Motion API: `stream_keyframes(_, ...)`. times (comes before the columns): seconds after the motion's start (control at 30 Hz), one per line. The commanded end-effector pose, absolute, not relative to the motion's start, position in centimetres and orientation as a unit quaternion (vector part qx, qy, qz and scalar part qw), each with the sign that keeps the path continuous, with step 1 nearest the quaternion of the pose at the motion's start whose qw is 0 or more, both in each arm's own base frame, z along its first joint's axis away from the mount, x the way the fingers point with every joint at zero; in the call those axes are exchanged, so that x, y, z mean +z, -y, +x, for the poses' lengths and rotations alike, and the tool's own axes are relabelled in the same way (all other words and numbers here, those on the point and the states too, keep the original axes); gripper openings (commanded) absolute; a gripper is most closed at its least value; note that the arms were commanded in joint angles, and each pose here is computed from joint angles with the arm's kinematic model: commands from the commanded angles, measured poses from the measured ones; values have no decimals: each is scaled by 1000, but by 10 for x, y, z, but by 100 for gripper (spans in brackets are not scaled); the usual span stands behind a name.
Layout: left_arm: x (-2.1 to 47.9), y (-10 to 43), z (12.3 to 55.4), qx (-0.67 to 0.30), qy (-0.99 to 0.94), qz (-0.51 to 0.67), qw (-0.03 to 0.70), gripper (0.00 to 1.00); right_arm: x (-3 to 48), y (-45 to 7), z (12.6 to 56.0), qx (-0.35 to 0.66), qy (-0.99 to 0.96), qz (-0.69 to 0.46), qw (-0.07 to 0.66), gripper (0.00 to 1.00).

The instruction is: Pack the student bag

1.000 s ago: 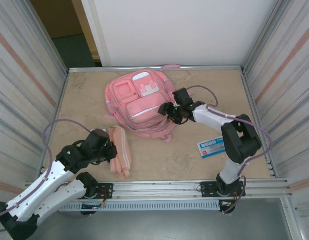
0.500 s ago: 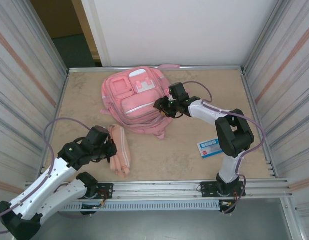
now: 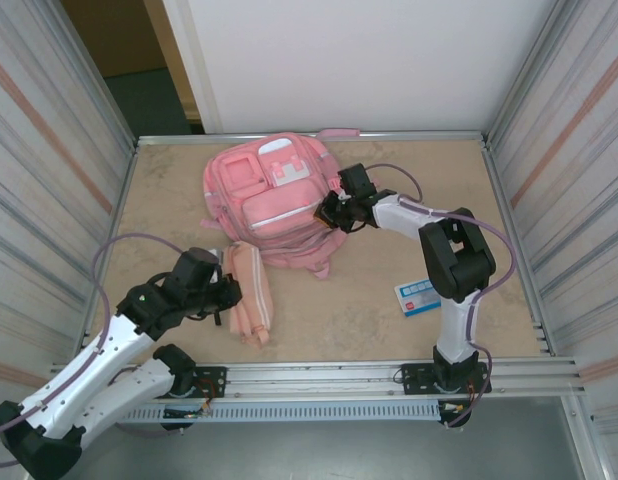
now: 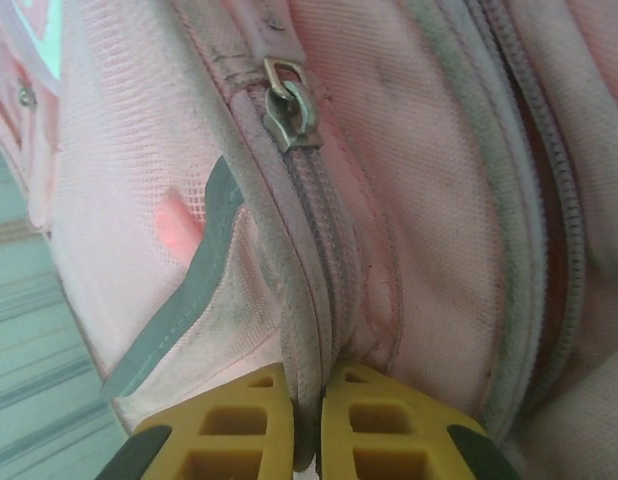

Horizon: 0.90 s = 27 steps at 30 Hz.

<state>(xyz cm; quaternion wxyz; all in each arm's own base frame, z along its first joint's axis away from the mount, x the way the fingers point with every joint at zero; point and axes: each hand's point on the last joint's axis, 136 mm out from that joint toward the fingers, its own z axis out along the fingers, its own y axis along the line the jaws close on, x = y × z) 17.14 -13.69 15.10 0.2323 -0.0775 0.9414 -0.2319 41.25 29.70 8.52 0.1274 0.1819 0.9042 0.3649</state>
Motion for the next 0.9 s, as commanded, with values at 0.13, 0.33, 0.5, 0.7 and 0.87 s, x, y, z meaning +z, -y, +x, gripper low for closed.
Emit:
stream_keyframes(0.13,162,155,180,-276,-929,-62,239,0,169,-322,400,447,-869,145,157,3)
stream_keyframes(0.33,175,178,184,-336,-910,-47,239,0,209,-325,398,493,-842,152,159,11)
stream_keyframes(0.5,172,176,185,-336,-909,-56,239,0,194,-325,395,492,-841,183,133,8)
stream_keyframes(0.7,157,185,187,-356,-905,-66,221,0,209,-333,394,520,-824,183,130,0)
stream_keyframes(0.87,167,194,197,-385,-891,-88,224,0,240,-326,403,522,-814,203,153,0)
